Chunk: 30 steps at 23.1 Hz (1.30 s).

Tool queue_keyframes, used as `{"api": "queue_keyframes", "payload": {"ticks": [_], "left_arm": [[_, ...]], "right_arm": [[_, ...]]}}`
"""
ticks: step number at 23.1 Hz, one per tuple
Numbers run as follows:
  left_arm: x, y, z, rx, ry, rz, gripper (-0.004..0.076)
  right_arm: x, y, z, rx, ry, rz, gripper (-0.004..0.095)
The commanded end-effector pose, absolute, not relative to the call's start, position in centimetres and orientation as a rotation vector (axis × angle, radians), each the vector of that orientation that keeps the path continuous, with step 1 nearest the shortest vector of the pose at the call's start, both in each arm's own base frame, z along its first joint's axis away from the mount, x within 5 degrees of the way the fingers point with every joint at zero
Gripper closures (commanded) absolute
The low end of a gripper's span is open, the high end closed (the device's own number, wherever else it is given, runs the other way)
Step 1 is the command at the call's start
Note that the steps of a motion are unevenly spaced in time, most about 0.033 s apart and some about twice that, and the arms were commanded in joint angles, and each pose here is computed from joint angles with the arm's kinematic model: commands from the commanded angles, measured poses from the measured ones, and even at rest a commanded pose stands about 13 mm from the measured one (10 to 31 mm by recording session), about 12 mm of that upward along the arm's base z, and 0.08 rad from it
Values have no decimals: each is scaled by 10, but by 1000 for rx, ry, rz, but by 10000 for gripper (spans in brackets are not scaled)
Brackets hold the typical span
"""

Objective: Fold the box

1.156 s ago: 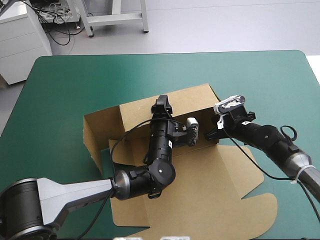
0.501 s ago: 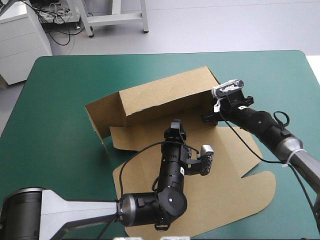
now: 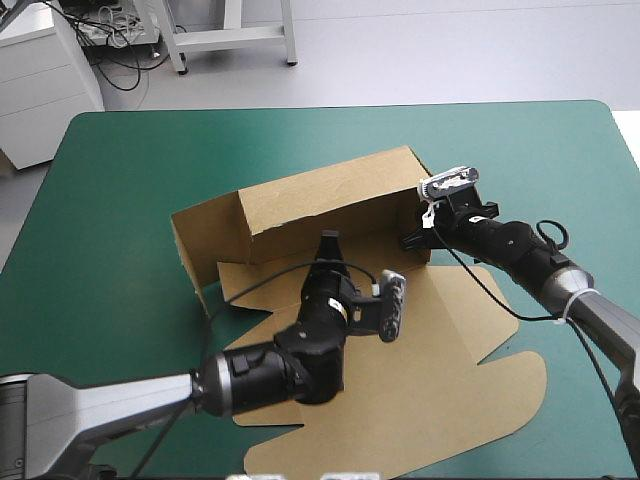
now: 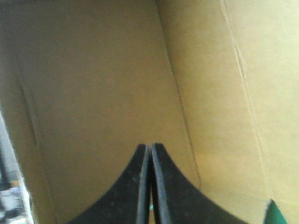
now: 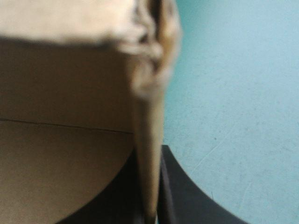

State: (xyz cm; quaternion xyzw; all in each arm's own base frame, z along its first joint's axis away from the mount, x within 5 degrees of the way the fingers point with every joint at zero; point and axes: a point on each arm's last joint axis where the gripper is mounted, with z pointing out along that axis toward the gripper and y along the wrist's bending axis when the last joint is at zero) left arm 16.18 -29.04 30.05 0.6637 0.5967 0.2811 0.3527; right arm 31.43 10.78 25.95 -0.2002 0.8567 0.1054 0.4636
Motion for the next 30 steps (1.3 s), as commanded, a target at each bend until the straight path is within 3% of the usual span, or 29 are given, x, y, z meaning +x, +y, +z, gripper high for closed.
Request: {"api": "queue_keyframes", "payload": {"ticks": [1,9,13,20,26,30], "left_arm": [[174,-270,361,1646,1654,489,737],[221,-214,460,1272,1784,171,741],[259,-148,496,893,1894,140,741],[301,-35,478,238,2158,162,741],[308,34,433,-87,2330,103,741],[308,58,404,-198,2398,106,741]], "right_arm": [[315,106,285,-419,2032,276,926],[314,107,284,-430,2048,299,926],[313,108,283,-437,2053,307,926],[313,108,283,-437,2053,307,926],[312,108,283,-443,2057,315,926],[312,109,282,-444,2061,321,926]]}}
